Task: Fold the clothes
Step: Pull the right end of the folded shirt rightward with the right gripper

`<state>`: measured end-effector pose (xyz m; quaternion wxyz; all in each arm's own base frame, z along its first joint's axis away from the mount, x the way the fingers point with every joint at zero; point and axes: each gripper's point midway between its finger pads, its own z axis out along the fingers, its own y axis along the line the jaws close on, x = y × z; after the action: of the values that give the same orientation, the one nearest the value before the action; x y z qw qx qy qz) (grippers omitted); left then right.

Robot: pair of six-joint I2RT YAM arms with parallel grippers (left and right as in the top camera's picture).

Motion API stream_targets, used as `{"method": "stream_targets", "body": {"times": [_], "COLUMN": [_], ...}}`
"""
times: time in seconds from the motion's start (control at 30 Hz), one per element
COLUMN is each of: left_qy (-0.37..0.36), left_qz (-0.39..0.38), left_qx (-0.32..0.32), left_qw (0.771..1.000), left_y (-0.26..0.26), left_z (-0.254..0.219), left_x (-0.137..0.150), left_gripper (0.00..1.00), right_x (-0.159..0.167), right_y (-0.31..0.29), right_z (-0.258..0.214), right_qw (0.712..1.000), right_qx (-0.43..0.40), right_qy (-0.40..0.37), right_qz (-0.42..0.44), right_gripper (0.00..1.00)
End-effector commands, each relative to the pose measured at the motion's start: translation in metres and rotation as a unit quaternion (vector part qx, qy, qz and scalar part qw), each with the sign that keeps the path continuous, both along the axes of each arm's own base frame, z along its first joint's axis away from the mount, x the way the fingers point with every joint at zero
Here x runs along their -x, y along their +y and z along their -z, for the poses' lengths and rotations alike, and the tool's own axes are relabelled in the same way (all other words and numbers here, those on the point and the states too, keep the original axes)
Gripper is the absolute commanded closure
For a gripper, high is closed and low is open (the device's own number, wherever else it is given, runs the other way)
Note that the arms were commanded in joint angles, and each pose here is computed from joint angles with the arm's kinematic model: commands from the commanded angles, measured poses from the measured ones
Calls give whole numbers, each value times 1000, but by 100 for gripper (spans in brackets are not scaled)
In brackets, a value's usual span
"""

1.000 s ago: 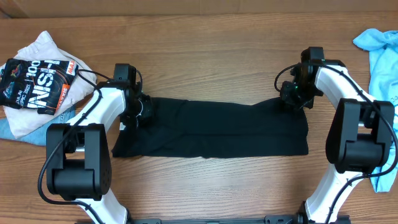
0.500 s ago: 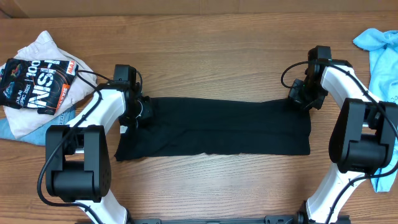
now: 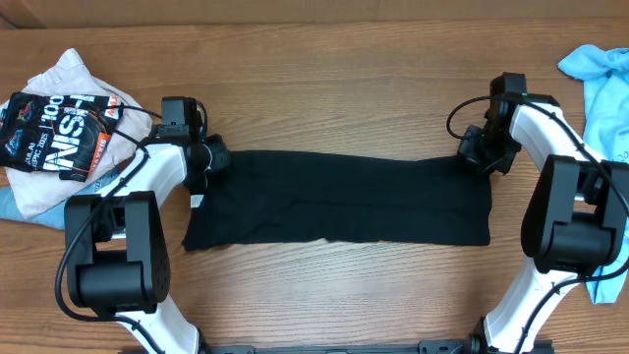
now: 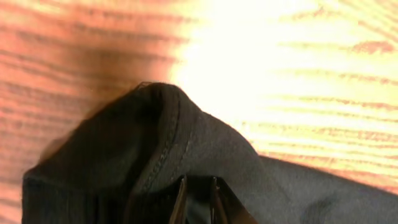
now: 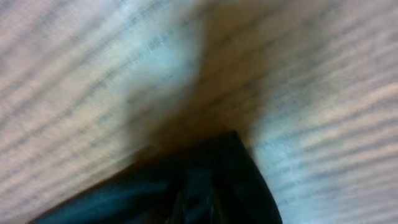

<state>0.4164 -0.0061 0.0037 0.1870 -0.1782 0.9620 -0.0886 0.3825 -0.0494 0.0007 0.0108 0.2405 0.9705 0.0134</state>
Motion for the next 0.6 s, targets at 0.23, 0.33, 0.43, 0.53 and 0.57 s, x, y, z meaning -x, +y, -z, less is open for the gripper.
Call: {"method": "stream_targets", "body": {"times": [0.23, 0.33, 0.43, 0.53, 0.57], "left_qy": [-56, -88, -105, -100, -95], "left_qz": [-5, 14, 17, 12, 12], "left_qx": [-40, -54, -60, -59, -59], "left_qw": [998, 995, 992, 993, 994], "left_y": [18, 20, 25, 30, 30], "left_z": [8, -5, -22, -43, -48], "left_x": [-27, -43, -58, -68, -68], "left_gripper": [75, 72, 68, 53, 50], "right_x": [-8, -4, 9, 21, 23], "right_y": [-7, -8, -10, -9, -8], "right_z": [-72, -99, -116, -116, -114], "right_qw": [998, 996, 996, 998, 998], "right_qx": [-2, 3, 5, -11, -20], "right_qy": [-61, -83, -84, -68, -65], "right_qz": [15, 14, 14, -6, -13], "right_gripper": [79, 73, 68, 65, 64]}}
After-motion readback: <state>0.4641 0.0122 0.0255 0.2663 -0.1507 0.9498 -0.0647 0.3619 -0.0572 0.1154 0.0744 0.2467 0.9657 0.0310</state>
